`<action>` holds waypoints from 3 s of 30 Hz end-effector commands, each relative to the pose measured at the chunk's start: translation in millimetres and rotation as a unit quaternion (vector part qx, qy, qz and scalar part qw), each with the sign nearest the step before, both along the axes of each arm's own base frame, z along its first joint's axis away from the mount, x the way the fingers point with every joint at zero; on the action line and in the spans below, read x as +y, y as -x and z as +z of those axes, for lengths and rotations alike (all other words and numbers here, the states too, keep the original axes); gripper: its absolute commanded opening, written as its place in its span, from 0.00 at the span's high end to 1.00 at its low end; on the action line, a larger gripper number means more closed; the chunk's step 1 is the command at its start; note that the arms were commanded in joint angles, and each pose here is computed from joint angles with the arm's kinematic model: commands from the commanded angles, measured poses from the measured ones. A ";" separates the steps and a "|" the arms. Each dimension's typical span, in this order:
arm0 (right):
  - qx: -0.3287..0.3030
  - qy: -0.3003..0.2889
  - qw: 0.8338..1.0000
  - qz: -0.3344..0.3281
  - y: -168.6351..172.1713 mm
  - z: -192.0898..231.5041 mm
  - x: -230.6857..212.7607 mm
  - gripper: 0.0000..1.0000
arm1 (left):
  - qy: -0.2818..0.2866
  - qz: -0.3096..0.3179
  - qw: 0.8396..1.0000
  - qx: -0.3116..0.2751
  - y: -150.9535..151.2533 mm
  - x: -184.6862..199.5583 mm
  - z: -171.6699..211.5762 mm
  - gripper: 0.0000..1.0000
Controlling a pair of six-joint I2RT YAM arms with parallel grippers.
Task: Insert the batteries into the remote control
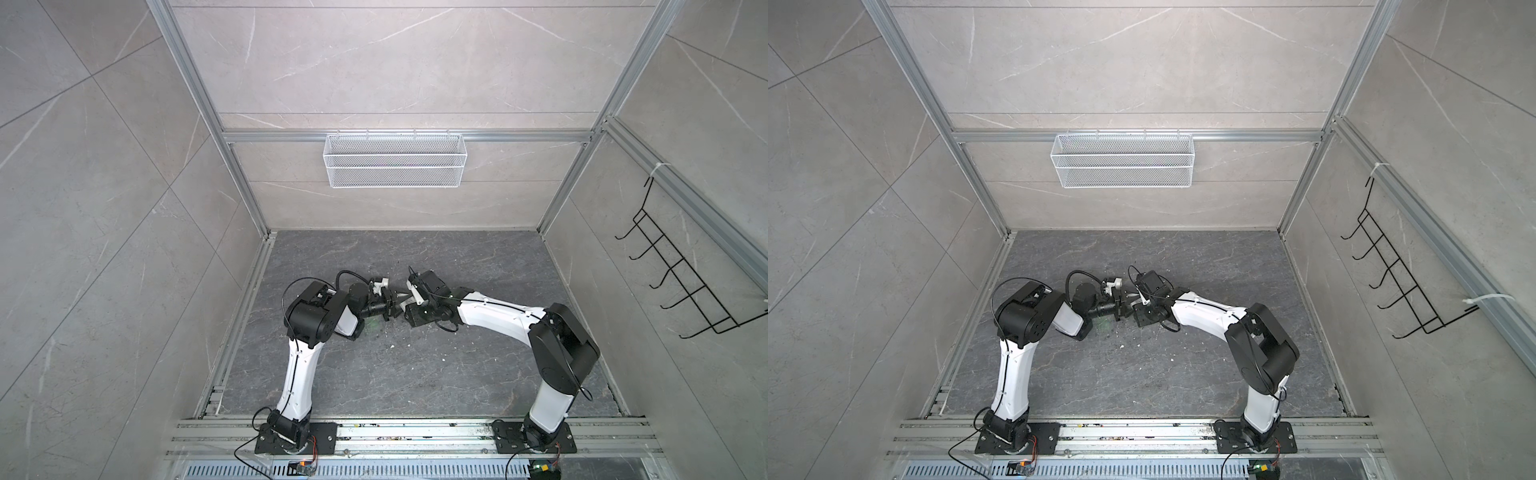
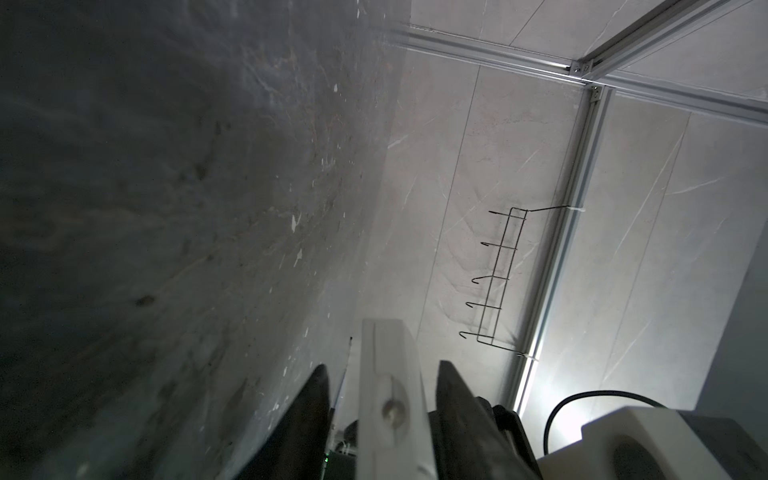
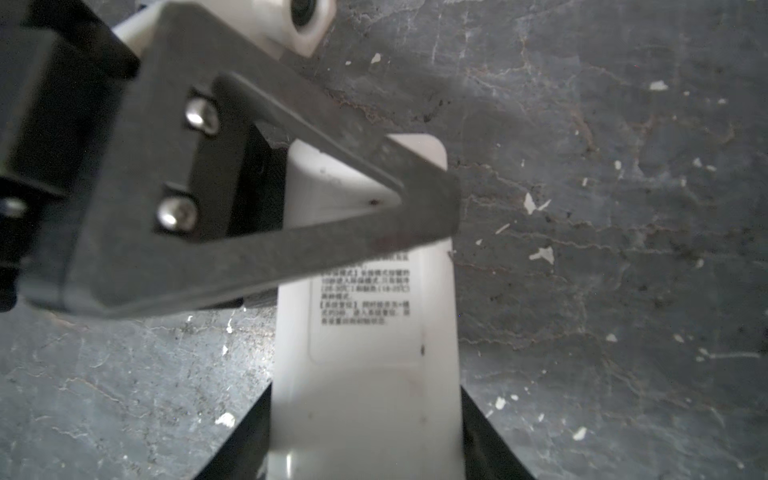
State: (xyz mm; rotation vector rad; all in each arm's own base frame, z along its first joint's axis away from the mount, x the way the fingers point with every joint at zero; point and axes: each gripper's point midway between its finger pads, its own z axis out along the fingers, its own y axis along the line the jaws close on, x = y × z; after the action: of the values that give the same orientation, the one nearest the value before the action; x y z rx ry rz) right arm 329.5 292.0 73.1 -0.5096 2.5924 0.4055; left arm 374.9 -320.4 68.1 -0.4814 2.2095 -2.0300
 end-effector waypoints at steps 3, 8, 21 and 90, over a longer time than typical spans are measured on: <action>0.001 -0.063 0.997 -0.051 4.7 23.7 -0.2 0.57 | -0.040 0.085 0.994 -0.051 -25.4 35.7 16.5 0.41; 0.069 -0.172 0.977 -0.110 6.4 26.3 -6.6 0.58 | -0.082 0.122 0.985 -0.092 -32.0 58.9 30.1 0.24; 0.141 -0.507 0.846 -0.081 -23.4 103.0 18.9 0.56 | -0.057 0.084 0.970 -0.219 -23.5 41.4 114.9 0.28; 0.115 -0.531 0.837 -0.068 -31.7 135.7 28.0 0.57 | 0.072 0.077 0.977 -0.188 -31.3 11.5 138.0 0.12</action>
State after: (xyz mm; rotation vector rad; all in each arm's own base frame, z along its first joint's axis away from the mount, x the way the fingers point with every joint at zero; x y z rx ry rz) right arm 365.7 310.9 175.8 0.2552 2.1763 1.7396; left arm 412.0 -303.0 192.9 -0.3371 1.8086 -1.9855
